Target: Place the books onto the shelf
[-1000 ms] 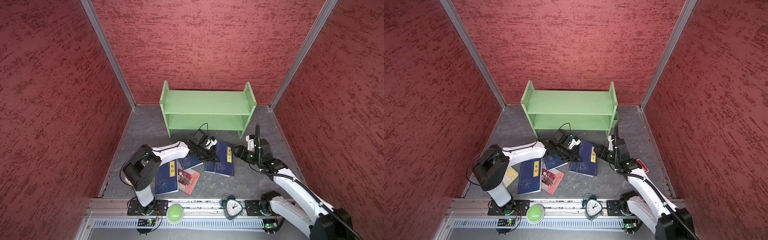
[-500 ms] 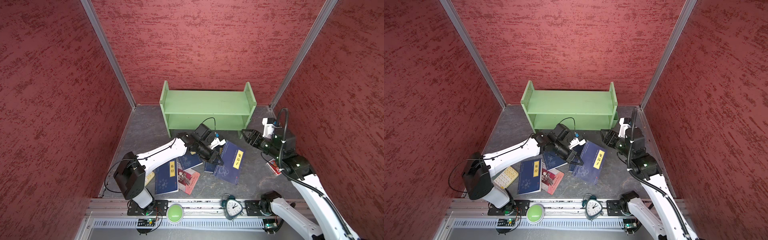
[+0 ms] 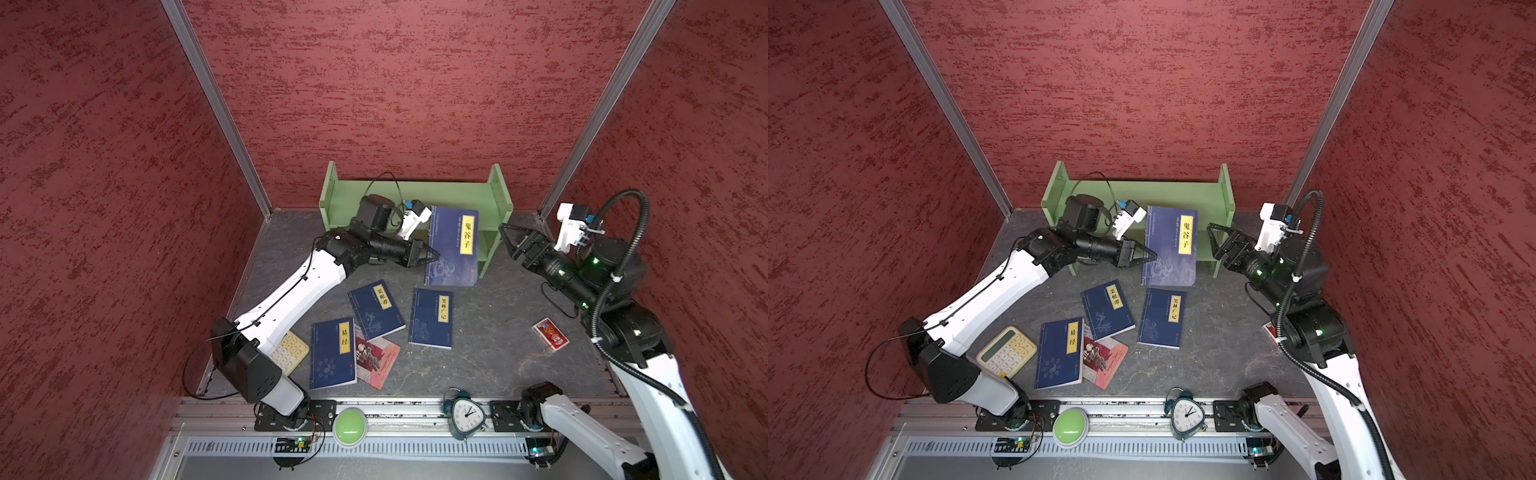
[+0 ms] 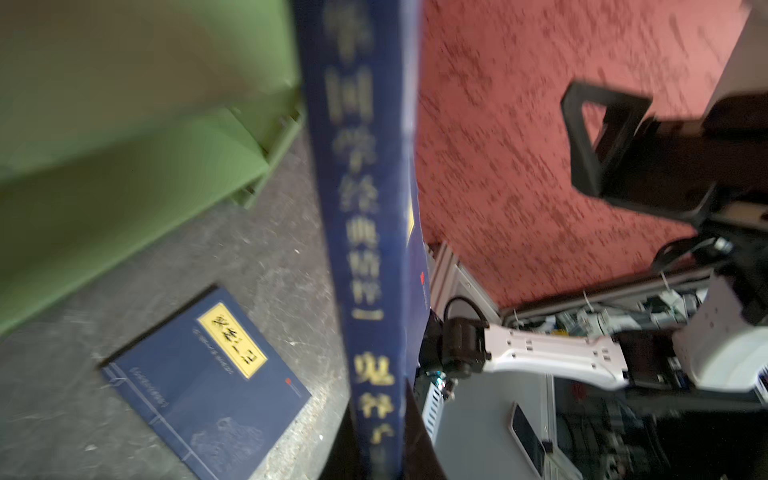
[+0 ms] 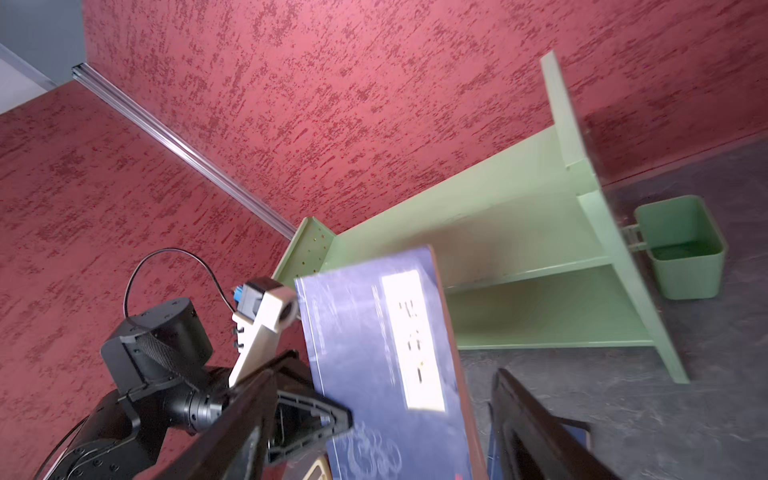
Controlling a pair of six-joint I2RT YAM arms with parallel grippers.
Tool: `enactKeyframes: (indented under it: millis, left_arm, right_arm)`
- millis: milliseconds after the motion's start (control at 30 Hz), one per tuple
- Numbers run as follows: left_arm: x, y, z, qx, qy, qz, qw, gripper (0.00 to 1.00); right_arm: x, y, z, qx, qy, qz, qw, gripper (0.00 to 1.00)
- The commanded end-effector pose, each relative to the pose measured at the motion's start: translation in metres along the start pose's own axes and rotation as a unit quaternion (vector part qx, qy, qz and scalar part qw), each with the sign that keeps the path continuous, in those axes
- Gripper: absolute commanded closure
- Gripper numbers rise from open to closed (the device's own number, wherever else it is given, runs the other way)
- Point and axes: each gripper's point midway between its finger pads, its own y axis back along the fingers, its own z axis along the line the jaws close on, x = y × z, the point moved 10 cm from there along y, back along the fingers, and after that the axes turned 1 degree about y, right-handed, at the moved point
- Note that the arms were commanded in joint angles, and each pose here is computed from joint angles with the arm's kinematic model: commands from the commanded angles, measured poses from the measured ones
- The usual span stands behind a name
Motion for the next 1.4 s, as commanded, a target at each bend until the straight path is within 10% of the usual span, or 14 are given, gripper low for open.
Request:
enactKeyframes:
  millis: [0, 467, 900, 1367]
  left_arm:
    - [-0.035, 0.037, 0.006, -0.015, 0.020, -0.104, 0.994, 1.00]
    - [-0.052, 0.086, 0.044, 0.028, 0.200, -0.198, 0.959, 1.00]
    - [-0.047, 0.094, 0.044, 0.067, 0.217, -0.206, 0.952, 0.99]
    - [-0.031, 0.097, 0.043, 0.096, 0.258, -0.197, 0.941, 0.99]
  right_arm:
    - [0.010, -0.029, 0.000, -0.086, -0.050, 0.023, 0.995, 0.19]
    - [0.062, -0.119, 0.033, -0.198, -0.103, 0.086, 0.971, 0.19]
    - [0.085, -0.161, 0.057, -0.248, -0.121, 0.088, 0.957, 0.21]
    - [0.088, -0.184, 0.059, -0.262, -0.125, 0.083, 0.953, 0.77]
